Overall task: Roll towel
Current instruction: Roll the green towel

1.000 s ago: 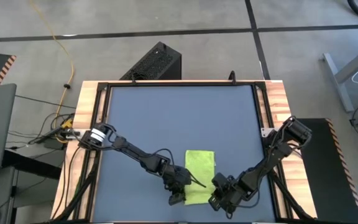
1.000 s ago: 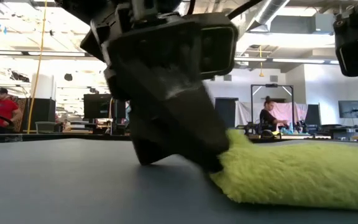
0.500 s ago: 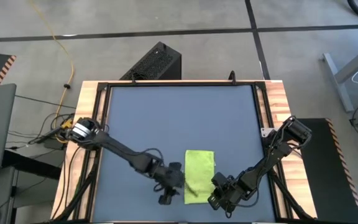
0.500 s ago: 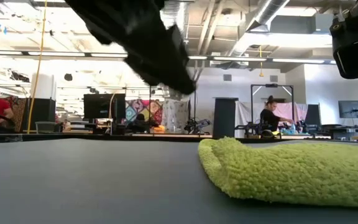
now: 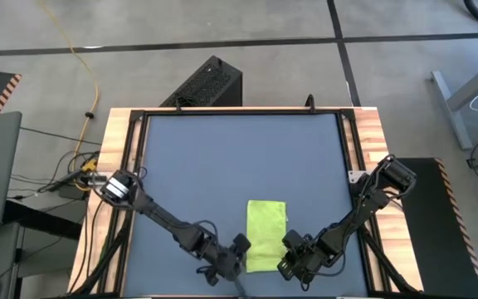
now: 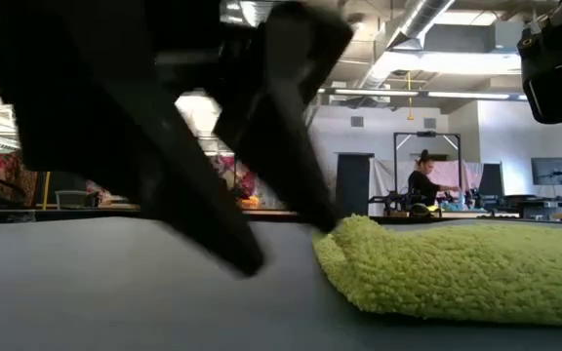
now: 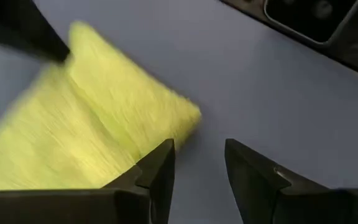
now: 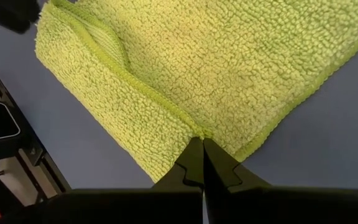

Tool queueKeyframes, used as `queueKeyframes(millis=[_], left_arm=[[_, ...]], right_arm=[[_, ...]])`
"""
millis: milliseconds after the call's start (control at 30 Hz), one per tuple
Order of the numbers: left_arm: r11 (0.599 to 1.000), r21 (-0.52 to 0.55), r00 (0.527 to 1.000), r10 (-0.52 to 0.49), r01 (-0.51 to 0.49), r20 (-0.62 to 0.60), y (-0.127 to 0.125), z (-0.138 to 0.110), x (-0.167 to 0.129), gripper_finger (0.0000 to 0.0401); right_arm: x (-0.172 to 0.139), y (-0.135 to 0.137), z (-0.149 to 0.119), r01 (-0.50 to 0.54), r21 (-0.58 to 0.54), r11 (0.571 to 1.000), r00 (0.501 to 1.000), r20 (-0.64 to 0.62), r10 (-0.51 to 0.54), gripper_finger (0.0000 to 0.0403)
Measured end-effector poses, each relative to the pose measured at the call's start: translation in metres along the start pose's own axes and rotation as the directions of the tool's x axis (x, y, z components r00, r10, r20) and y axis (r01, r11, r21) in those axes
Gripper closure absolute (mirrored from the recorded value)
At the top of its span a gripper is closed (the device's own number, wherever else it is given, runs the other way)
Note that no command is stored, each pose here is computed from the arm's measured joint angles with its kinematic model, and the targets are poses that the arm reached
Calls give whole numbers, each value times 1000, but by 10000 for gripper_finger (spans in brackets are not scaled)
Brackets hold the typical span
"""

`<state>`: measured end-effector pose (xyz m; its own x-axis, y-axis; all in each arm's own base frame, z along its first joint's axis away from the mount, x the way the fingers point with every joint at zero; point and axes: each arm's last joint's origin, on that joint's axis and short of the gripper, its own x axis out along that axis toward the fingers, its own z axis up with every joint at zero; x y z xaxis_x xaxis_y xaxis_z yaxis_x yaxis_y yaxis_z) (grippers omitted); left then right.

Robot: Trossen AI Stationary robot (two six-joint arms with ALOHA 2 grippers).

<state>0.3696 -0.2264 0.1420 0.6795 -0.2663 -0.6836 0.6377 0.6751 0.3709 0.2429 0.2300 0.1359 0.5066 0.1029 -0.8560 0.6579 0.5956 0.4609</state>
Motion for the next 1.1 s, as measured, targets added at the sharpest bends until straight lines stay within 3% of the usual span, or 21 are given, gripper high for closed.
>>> queueKeyframes(millis=[167, 400, 467, 733, 933, 1100], left_arm=[[966, 206, 987, 158, -154, -3, -14, 21, -3, 269], [957, 259, 991, 131, -129, 12, -13, 17, 7, 269], [946, 297, 989, 147, -130, -32, -15, 12, 15, 269], [962, 235, 981, 169, -142, -99, -13, 16, 30, 269], [986, 135, 988, 110, -96, -104, -9, 13, 31, 270], [996, 43, 990, 80, -75, -113, -8, 10, 32, 303]], right_arm=[[0, 0, 0, -2, 0, 1000, 1000, -2, 2, 388], [0, 0, 0, -4, 1, 1000, 1000, -3, 4, 388], [0, 1, 0, -9, 3, 1000, 1000, -3, 9, 388], [0, 2, 0, -18, 14, 1000, 1000, -10, 18, 388], [0, 2, -1, -17, 22, 1000, 1000, -14, 17, 388], [0, 2, -1, -14, 14, 1000, 1000, -16, 14, 388]])
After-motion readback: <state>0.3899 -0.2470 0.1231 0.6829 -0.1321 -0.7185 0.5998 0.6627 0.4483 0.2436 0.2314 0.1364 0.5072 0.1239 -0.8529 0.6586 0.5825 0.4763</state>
